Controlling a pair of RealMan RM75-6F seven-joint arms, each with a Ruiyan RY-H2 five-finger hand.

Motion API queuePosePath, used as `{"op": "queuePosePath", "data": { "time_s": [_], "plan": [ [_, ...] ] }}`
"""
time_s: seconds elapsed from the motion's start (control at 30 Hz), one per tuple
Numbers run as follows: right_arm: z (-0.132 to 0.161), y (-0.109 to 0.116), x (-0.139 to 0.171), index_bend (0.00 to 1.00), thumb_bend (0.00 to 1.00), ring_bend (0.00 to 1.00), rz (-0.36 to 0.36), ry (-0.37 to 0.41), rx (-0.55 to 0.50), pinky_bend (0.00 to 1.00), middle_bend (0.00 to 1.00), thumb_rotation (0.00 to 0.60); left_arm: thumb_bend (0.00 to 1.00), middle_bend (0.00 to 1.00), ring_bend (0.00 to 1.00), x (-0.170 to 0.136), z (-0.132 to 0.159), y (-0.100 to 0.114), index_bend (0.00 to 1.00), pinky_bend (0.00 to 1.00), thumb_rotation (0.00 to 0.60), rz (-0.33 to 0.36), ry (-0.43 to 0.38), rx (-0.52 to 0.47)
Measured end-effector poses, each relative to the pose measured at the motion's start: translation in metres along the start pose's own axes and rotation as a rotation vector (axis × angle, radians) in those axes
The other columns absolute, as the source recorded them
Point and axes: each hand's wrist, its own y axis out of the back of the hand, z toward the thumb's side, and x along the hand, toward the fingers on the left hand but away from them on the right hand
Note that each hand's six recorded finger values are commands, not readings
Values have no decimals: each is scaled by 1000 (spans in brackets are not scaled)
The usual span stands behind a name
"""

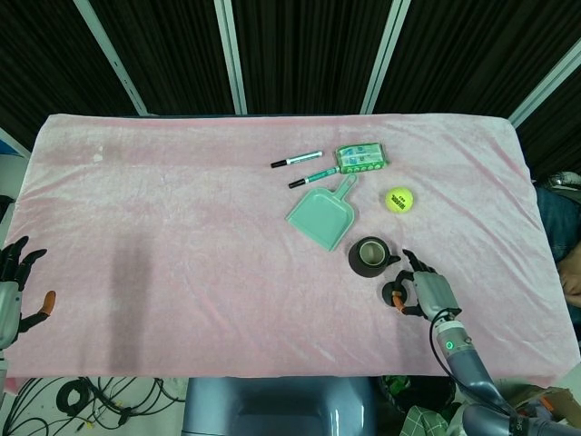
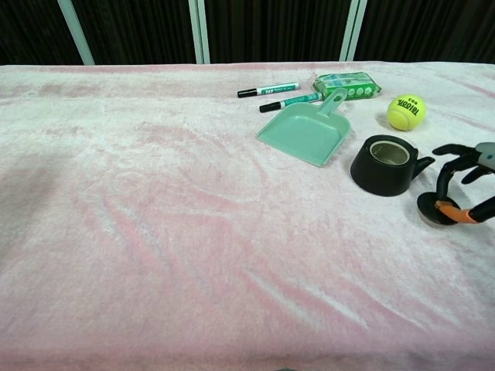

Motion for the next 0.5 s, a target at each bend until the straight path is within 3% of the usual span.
{"op": "queuePosePath", "data": {
  "time_s": [0.33,0.5],
  "plan": [
    [-4,78,17,597,356,143,-140,-21,-37,185,32,600,386,3,0,1,2,-2,163,0,600,-4,0,0],
    [8,105,15,597,356,143,-157,-4,-15,184,32,600,385,3,0,2,1,-2,163,0,600,-2,5,-2]
  ]
}}
